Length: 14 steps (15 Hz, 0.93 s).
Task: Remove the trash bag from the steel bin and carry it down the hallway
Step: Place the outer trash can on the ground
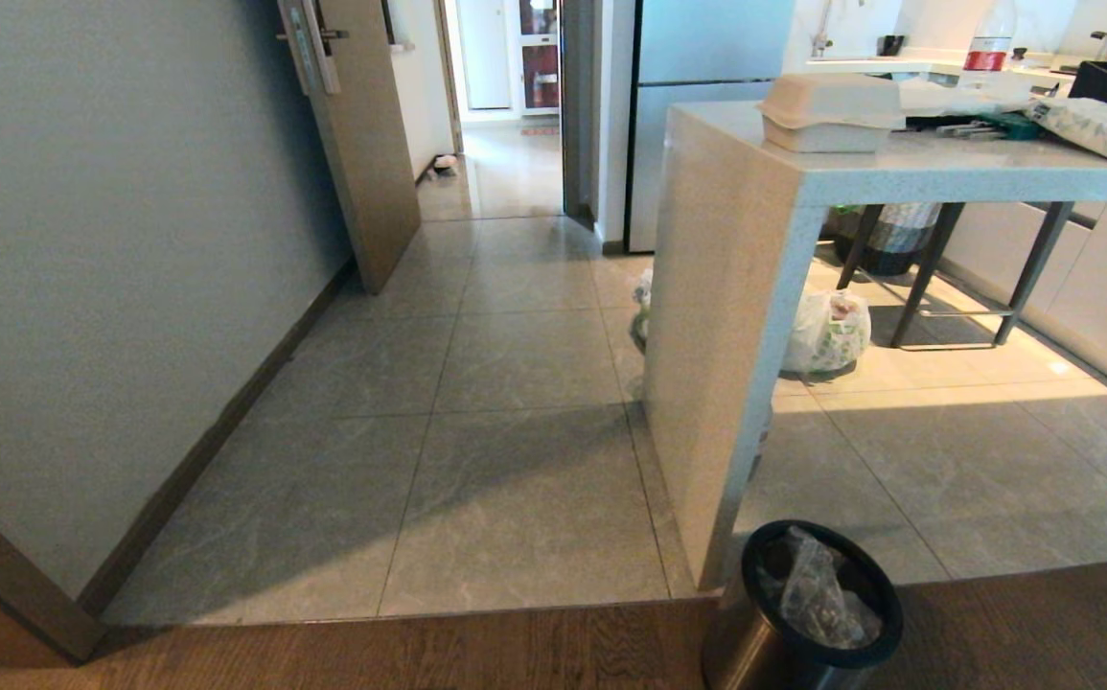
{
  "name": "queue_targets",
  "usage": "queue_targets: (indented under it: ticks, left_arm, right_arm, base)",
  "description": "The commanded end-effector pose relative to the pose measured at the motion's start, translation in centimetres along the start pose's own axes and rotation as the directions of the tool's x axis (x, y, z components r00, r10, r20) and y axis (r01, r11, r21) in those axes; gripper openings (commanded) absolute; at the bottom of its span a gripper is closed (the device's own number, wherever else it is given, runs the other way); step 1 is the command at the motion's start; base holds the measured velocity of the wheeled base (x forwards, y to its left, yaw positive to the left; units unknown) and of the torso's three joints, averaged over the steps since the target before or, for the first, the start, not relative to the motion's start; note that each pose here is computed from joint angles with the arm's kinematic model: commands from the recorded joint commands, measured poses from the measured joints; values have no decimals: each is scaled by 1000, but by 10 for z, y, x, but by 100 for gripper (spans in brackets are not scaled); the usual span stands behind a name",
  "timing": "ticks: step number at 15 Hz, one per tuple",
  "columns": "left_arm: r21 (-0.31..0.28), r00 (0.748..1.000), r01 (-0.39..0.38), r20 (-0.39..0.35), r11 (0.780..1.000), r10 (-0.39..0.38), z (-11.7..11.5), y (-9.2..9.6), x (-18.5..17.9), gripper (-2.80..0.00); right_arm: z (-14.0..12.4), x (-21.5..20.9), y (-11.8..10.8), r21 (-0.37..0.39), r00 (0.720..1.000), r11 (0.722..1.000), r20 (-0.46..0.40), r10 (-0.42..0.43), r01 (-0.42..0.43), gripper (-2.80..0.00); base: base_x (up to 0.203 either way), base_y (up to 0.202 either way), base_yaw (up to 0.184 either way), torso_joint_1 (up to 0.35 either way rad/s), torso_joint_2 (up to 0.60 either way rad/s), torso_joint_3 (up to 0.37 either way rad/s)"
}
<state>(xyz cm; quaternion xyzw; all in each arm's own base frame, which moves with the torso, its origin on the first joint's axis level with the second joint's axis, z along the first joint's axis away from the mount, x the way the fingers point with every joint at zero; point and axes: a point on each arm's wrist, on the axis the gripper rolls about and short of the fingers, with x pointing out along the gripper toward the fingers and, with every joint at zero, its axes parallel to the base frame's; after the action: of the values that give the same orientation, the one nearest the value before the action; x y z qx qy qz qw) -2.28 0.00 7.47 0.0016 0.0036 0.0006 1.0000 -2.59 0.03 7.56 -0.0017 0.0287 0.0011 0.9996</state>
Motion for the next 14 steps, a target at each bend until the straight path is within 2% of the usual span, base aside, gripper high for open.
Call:
queue_targets:
  ticks: [1, 14]
  left_arm:
    - [0, 1000, -1, 1, 1000, 1, 0, 0, 0, -280]
    - [-3, 1000, -2, 0, 1000, 2, 0, 0, 0, -280]
  right_arm:
    - [0, 0, 0, -2, 1000, 1000, 0, 1, -1, -280]
    - [0, 0, 0, -1, 1000, 1000, 1, 1, -1, -280]
  base:
    - [0, 0, 0, 0, 0, 0]
    - [0, 0, 0, 0, 0, 0]
